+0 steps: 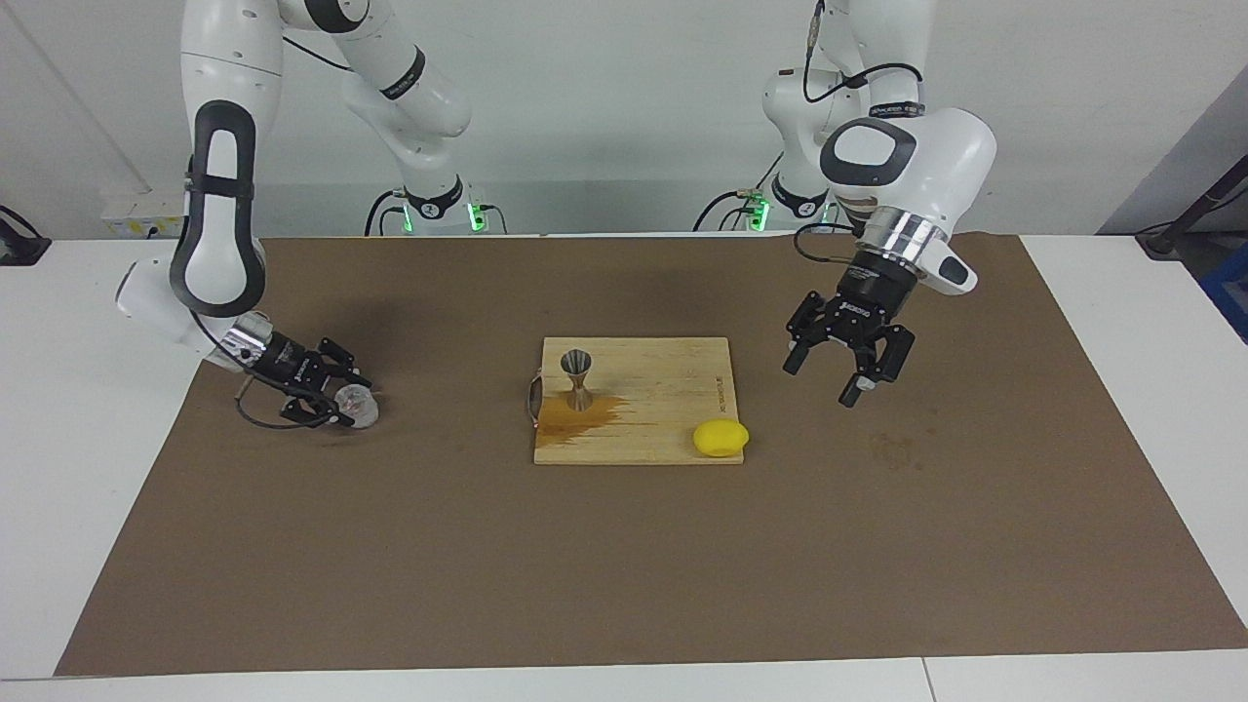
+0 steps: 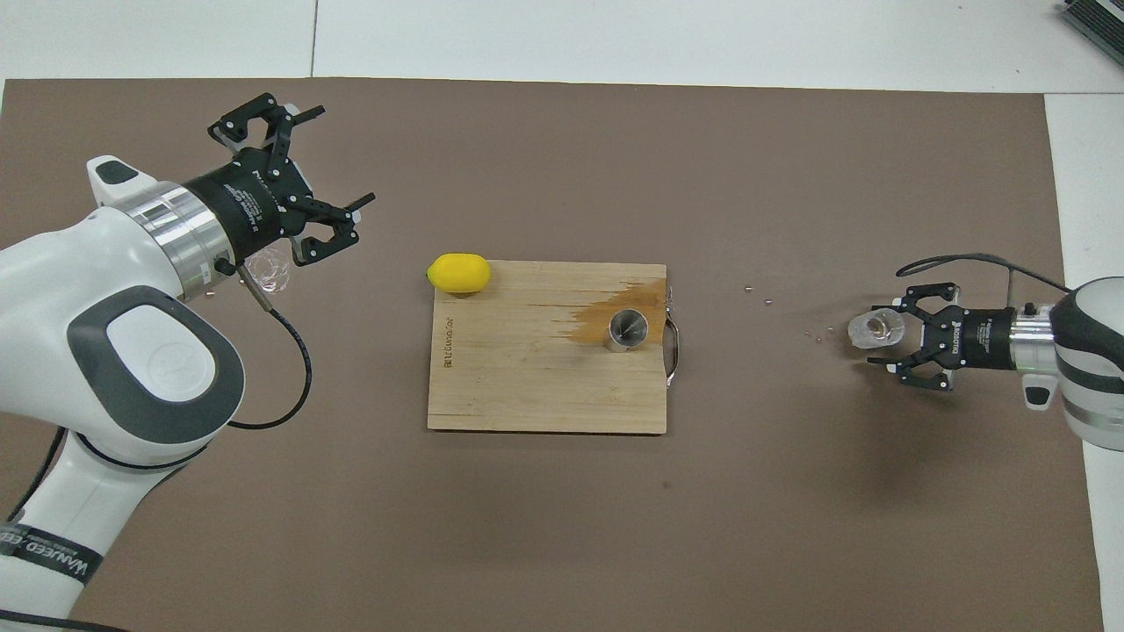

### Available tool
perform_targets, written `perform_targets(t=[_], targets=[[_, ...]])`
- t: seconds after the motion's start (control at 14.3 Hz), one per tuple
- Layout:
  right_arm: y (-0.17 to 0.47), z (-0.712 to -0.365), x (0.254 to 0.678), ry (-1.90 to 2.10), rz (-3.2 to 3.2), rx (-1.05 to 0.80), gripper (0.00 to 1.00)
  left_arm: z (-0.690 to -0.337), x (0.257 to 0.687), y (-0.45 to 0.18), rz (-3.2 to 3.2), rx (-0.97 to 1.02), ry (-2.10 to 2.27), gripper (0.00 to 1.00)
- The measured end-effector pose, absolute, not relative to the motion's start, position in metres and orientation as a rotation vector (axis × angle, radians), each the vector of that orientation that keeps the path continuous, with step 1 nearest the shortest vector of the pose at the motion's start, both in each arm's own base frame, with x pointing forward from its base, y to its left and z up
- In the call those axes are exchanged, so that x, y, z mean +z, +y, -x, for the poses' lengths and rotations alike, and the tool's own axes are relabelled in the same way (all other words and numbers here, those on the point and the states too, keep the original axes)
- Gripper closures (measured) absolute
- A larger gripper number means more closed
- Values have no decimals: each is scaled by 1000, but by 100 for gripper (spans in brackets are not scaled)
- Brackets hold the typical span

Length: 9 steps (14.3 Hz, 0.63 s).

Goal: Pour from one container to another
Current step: 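Withdraw the left gripper while the right gripper grasps the glass cup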

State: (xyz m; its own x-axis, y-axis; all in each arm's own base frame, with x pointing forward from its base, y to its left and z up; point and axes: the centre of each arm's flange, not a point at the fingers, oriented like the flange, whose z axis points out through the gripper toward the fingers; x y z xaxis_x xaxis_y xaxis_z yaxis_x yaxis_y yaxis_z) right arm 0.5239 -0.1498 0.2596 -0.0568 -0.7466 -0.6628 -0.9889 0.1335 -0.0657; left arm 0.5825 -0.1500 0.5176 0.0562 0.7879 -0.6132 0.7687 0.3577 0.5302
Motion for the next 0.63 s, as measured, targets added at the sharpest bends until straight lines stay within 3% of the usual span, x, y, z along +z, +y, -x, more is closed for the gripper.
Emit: perform_targets(t=[0.14, 0.63], targets=[[-150, -524, 260, 1857, 1667, 561, 48, -593, 536, -128, -1464, 133, 1661, 0], [-143, -530, 264, 1890, 1639, 574, 50, -609, 569, -68, -1976, 275, 1558, 0]])
